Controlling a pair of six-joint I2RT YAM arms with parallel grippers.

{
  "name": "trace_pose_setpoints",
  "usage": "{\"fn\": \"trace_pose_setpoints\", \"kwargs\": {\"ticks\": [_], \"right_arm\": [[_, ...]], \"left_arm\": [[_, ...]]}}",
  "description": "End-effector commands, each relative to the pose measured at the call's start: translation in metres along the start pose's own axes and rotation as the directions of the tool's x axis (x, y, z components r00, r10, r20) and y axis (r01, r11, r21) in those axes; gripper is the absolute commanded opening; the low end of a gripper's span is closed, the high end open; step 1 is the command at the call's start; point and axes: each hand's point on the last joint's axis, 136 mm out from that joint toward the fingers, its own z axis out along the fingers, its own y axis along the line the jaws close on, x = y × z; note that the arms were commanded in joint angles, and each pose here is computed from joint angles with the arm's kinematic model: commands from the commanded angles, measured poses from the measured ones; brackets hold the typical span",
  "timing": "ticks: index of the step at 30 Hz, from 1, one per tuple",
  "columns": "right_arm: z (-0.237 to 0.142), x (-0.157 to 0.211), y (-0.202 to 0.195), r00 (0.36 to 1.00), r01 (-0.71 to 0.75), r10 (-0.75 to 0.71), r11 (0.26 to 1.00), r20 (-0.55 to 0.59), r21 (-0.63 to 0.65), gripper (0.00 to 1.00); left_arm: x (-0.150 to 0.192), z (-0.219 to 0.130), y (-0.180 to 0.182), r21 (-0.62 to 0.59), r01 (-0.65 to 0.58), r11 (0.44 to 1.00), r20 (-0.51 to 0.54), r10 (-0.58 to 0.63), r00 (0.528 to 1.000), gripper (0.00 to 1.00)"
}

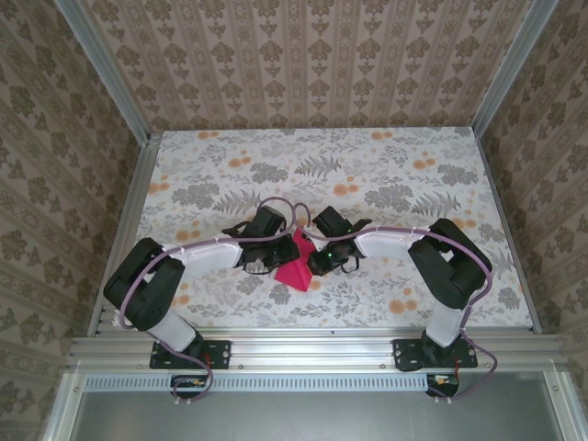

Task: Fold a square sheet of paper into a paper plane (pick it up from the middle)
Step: Fold the triangle a second time at the center of the table.

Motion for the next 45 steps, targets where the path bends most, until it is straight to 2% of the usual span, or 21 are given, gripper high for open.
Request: {"fn": "trace_pose_setpoints", "kwargs": {"ticks": [1, 17, 23, 26, 29, 32, 35, 40, 45], "right_arm": [[0.013, 0.023, -0.012, 0.996, -0.035, 0.039, 0.998, -0.085, 0.048, 0.14], [0.009, 0.017, -0.007, 0.997, -0.041, 0.043, 0.999, -0.071, 0.036, 0.15], [-0.026, -0.015, 0.001, 0.994, -0.086, 0.084, 0.996, 0.076, 0.033, 0.30], [-0.046, -0.022, 0.009, 0.983, -0.124, 0.123, 0.992, 0.133, -0.001, 0.32], [-0.051, -0.018, 0.020, 0.972, -0.175, 0.184, 0.982, 0.145, -0.073, 0.33], [-0.047, -0.012, 0.045, 0.965, -0.204, 0.231, 0.959, 0.124, -0.196, 0.30], [-0.041, -0.011, 0.065, 0.961, -0.221, 0.257, 0.938, 0.106, -0.267, 0.24], [-0.027, -0.008, 0.072, 0.955, -0.260, 0.288, 0.929, 0.070, -0.265, 0.18], [-0.015, -0.006, 0.076, 0.958, -0.271, 0.286, 0.928, 0.024, -0.256, 0.16]], "left_arm": [[0.002, 0.009, 0.007, 0.007, 0.041, 0.999, -0.014, -0.041, 0.999, 0.12], [0.017, 0.025, 0.051, -0.129, 0.060, 0.990, -0.051, -0.067, 0.996, 0.11], [0.017, 0.022, 0.052, -0.148, 0.045, 0.988, -0.051, -0.053, 0.997, 0.11], [0.017, 0.022, 0.052, -0.147, 0.043, 0.988, -0.051, -0.051, 0.997, 0.11], [0.017, 0.022, 0.052, -0.146, 0.042, 0.988, -0.049, -0.050, 0.998, 0.11], [0.016, 0.021, 0.050, -0.142, 0.039, 0.989, -0.047, -0.046, 0.998, 0.11], [0.015, 0.021, 0.050, -0.142, 0.040, 0.989, -0.044, -0.047, 0.998, 0.11], [0.015, 0.020, 0.050, -0.142, 0.037, 0.989, -0.044, -0.044, 0.998, 0.11], [0.016, 0.021, 0.050, -0.143, 0.035, 0.989, -0.046, -0.042, 0.998, 0.11]]}}
